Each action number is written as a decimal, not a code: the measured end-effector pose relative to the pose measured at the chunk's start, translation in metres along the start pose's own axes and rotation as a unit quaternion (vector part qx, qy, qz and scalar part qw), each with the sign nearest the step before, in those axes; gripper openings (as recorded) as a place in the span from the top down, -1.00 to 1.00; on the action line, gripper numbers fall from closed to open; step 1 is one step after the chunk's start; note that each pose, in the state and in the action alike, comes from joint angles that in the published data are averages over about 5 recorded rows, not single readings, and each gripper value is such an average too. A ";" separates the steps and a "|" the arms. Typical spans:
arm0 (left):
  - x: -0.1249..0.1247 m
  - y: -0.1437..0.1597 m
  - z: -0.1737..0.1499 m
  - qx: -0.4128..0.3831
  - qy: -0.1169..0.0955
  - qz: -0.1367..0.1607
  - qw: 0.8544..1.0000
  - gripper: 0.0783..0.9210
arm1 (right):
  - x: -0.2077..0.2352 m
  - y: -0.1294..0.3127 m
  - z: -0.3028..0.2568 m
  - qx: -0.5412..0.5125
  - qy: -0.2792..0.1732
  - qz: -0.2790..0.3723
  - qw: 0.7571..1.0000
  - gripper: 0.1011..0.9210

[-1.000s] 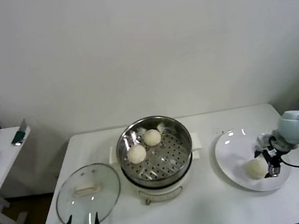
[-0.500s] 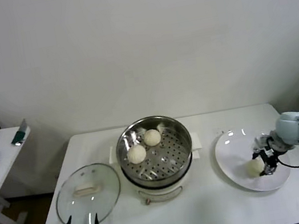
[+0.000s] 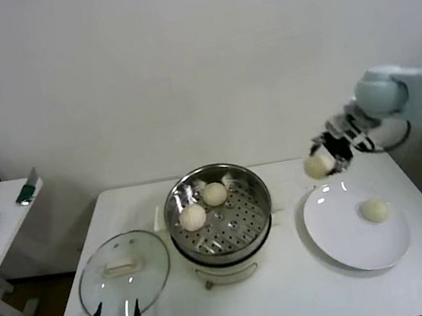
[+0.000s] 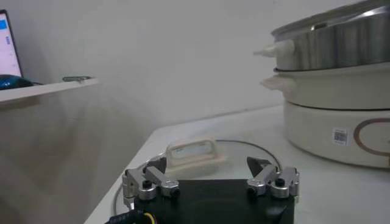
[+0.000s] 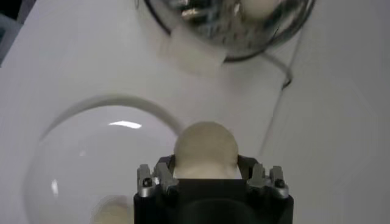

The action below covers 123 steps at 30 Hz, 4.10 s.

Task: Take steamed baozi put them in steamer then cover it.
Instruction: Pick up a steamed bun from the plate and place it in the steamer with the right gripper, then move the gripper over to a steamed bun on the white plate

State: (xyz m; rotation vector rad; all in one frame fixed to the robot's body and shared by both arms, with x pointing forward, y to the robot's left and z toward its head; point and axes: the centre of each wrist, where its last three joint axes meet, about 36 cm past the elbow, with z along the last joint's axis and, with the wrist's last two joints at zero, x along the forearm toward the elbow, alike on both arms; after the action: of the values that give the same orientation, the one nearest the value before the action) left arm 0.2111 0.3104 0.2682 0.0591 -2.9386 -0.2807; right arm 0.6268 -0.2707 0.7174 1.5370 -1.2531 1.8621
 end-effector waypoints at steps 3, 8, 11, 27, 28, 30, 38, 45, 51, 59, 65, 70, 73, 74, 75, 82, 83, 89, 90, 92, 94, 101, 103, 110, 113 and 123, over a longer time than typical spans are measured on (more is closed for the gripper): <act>0.001 0.002 0.000 0.001 -0.001 -0.003 1.000 -0.77 | 0.012 -0.025 -0.051 0.086 -0.013 0.006 0.996 -0.43; 0.002 0.005 0.000 0.003 -0.001 -0.008 1.000 -0.77 | 0.002 -0.040 -0.131 0.215 -0.032 -0.005 0.976 -0.43; 0.003 0.006 -0.001 0.003 -0.001 -0.011 1.000 -0.77 | -0.016 -0.040 -0.164 0.274 -0.039 -0.020 0.961 -0.43; 0.005 0.010 -0.002 0.007 -0.004 -0.018 1.000 -0.77 | -0.122 -0.029 -0.243 0.420 -0.040 -0.068 0.904 -0.45; 0.005 0.010 -0.001 0.007 -0.004 -0.018 1.000 -0.77 | -0.127 -0.028 -0.244 0.423 -0.040 -0.070 0.903 -0.45; 0.005 0.010 -0.001 0.007 -0.004 -0.018 1.000 -0.77 | -0.135 -0.027 -0.248 0.428 -0.041 -0.074 0.900 -0.45; 0.005 0.010 -0.002 0.008 -0.005 -0.018 1.000 -0.77 | -0.154 -0.026 -0.260 0.442 -0.044 -0.081 0.892 -0.57; 0.006 0.009 -0.003 0.007 -0.006 -0.017 1.000 -0.77 | -0.148 -0.034 -0.254 0.440 -0.033 -0.082 0.894 -0.76; 0.005 0.008 -0.003 0.007 -0.006 -0.015 1.000 -0.77 | -0.119 -0.053 -0.218 0.392 -0.012 -0.075 0.917 -0.76; 0.002 0.007 -0.004 0.005 -0.009 -0.011 1.000 -0.77 | -0.047 -0.065 -0.100 0.205 0.030 -0.077 0.975 -0.76; -0.002 0.009 -0.007 0.004 -0.014 -0.011 1.000 -0.77 | -0.010 -0.023 0.005 0.045 0.054 -0.086 0.994 -0.76; -0.002 0.009 -0.010 0.005 -0.016 -0.011 1.000 -0.77 | -0.012 0.032 0.074 -0.069 0.065 -0.092 0.991 -0.76; -0.001 0.008 -0.012 0.006 -0.017 -0.011 1.000 -0.77 | -0.025 0.063 0.103 -0.119 0.068 -0.099 0.986 -0.76; -0.001 0.008 -0.012 0.007 -0.017 -0.011 1.000 -0.77 | -0.031 0.072 0.110 -0.132 0.069 -0.101 0.984 -0.76; 0.000 0.009 -0.013 0.007 -0.017 -0.012 1.000 -0.77 | -0.036 0.080 0.117 -0.145 0.070 -0.103 0.982 -0.76; 0.001 0.010 -0.014 0.011 -0.019 -0.016 1.000 -0.77 | -0.080 0.126 0.152 -0.205 0.077 -0.116 0.969 -0.76; 0.001 0.009 -0.014 0.011 -0.018 -0.016 1.000 -0.77 | -0.086 0.131 0.155 -0.211 0.079 -0.117 0.967 -0.76; 0.002 0.008 -0.013 0.013 -0.016 -0.017 1.000 -0.77 | -0.117 0.157 0.171 -0.238 0.085 -0.125 0.959 -0.76; 0.002 0.008 -0.013 0.012 -0.016 -0.017 1.000 -0.77 | -0.122 0.161 0.173 -0.243 0.086 -0.127 0.958 -0.76; 0.003 0.008 -0.012 0.012 -0.014 -0.017 1.000 -0.77 | -0.132 0.168 0.177 -0.252 0.087 -0.129 0.955 -0.76; 0.004 0.008 -0.011 0.011 -0.012 -0.017 1.000 -0.77 | -0.141 0.175 0.180 -0.259 0.088 -0.131 0.953 -0.76; 0.006 0.009 -0.008 0.006 -0.007 -0.016 1.000 -0.77 | -0.167 0.190 0.185 -0.279 0.086 -0.134 0.947 -0.76; 0.007 0.009 -0.008 0.005 -0.006 -0.016 1.000 -0.77 | -0.173 0.193 0.186 -0.284 0.085 -0.133 0.946 -0.76; 0.008 0.009 -0.008 0.003 -0.007 -0.016 1.000 -0.77 | -0.185 0.198 0.188 -0.294 0.085 -0.125 0.944 -0.75; 0.008 0.009 -0.008 0.003 -0.007 -0.016 1.000 -0.77 | -0.189 0.198 0.189 -0.296 0.086 -0.123 0.943 -0.65; 0.007 0.009 -0.009 0.004 -0.009 -0.017 1.000 -0.77 | -0.192 0.199 0.188 -0.300 0.084 -0.119 0.943 -0.36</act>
State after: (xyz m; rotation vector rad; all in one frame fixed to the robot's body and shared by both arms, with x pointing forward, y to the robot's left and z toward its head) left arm 0.2060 0.3169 0.2801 0.1091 -2.9594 -0.2763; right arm 0.6337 -0.4859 0.4625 1.1099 -1.3235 1.2625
